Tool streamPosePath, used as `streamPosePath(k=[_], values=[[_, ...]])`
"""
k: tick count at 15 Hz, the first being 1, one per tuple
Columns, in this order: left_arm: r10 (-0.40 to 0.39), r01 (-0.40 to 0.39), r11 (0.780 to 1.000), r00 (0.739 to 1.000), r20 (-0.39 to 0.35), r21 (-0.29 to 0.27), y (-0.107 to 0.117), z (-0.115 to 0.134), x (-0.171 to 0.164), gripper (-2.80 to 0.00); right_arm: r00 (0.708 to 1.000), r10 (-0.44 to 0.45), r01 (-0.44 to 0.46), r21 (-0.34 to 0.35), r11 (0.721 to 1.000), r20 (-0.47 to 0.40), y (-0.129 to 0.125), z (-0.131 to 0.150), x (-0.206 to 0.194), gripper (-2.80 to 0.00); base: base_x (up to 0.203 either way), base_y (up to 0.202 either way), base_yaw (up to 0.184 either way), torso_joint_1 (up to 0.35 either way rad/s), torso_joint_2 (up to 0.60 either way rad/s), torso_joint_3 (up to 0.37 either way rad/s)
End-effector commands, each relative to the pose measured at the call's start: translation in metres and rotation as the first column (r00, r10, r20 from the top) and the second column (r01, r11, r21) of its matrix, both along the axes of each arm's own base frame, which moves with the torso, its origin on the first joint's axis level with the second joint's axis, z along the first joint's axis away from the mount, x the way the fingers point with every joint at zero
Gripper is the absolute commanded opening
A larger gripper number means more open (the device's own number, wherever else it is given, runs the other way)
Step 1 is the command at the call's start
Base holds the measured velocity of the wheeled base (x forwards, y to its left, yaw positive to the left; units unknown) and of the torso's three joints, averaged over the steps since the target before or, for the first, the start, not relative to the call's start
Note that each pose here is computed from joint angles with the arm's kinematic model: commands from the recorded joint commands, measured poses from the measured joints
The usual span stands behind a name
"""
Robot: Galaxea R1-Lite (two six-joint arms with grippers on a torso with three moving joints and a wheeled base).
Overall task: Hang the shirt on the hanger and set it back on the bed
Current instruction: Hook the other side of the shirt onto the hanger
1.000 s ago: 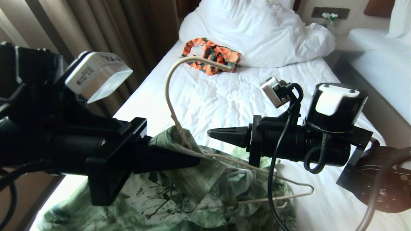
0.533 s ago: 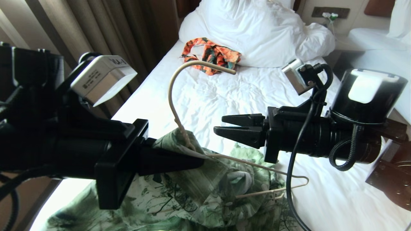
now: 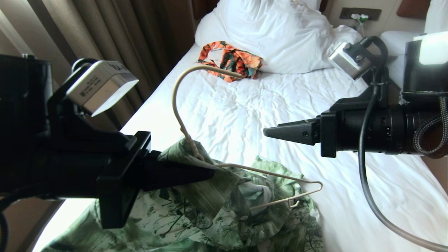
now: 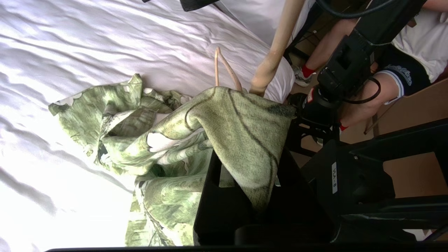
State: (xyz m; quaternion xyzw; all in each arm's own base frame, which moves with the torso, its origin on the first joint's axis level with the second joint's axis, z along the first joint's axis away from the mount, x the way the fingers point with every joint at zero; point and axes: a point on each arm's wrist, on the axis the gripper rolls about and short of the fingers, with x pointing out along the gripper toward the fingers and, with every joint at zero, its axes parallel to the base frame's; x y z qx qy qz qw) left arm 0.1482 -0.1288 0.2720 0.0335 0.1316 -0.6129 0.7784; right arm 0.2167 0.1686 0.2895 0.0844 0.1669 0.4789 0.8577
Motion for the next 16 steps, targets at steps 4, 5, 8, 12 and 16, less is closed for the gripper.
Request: streamPosePath(k=[4,5,8,12,16], values=[[0.037,-0.037,0.999,0.999,-0.004,-0.02,0.004,0.006,-0.005,-2.8,0.988,-0.092,0.081,-0.088,0.993,-0.128,-0.001,-0.008,0.007,-2.8,0.0,0.0,0.0,0.0,0.0,0.0],[0.045,-0.045,0.999,0.999,0.001,-0.021,0.005,0.007,-0.006,-2.8,0.989,-0.085,0.075,-0.088,0.993,-0.12,-0.001,-0.01,0.006,-2.8,0.0,0.0,0.0,0.0,0.0,0.0],[0.047,-0.047,0.999,0.999,0.0,-0.021,0.006,0.007,-0.007,-2.8,0.989,-0.092,0.079,-0.112,0.99,-0.116,0.0,-0.019,0.01,-2.8,0.0,0.0,0.0,0.0,0.0,0.0],[0.032,-0.032,0.999,0.999,0.001,-0.006,0.0,0.005,-0.016,-2.8,0.974,-0.14,0.106,-0.188,0.976,-0.178,0.008,-0.046,0.034,-2.8,0.0,0.0,0.0,0.0,0.0,0.0],[0.003,-0.004,1.0,0.999,-0.033,-0.011,-0.003,0.002,-0.027,-2.8,0.966,-0.125,0.062,-0.266,0.962,-0.228,0.03,-0.069,0.06,-2.8,0.0,0.0,0.0,0.0,0.0,0.0]])
